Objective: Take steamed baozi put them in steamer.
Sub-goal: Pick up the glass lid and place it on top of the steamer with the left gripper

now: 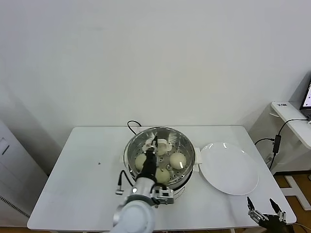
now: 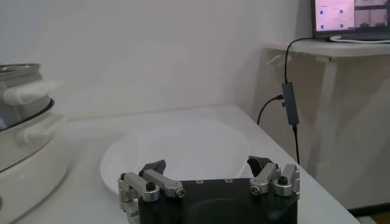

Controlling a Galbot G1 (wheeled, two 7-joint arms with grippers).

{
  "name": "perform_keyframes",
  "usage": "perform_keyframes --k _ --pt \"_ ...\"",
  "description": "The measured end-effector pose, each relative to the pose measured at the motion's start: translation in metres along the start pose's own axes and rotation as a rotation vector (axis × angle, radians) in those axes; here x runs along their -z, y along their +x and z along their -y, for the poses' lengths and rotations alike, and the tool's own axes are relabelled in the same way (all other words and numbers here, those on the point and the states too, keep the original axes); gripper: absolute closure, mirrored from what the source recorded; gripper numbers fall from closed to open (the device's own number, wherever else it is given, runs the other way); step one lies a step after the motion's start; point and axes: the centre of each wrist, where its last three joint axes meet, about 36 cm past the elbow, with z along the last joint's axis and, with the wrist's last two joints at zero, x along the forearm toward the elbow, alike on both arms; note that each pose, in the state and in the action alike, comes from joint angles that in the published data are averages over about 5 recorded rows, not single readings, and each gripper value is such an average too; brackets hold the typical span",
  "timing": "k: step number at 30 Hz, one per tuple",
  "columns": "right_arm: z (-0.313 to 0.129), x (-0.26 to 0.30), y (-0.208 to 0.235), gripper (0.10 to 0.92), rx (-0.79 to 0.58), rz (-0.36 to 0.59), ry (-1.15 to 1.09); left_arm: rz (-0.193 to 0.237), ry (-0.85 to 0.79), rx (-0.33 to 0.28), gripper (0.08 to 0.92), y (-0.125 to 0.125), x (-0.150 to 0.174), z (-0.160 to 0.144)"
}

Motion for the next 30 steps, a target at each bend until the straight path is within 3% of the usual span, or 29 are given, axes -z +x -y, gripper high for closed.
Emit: perform_keyframes --k 8,20,30 --pt "0.002 -0.003 0.001 0.2 0.001 -0.003 0.0 0.024 -0.036 0.0 0.888 -0.011 0.022 0.013" --pt "0.002 -0.005 0.003 0.2 0.005 -0.001 -0.001 -0.007 -0.079 0.003 0.888 -0.031 0.018 0.028" --pt "0.001 -0.005 0.006 0.2 0.008 0.004 0.001 -0.019 -0.084 -0.003 0.888 -0.031 0.015 0.032"
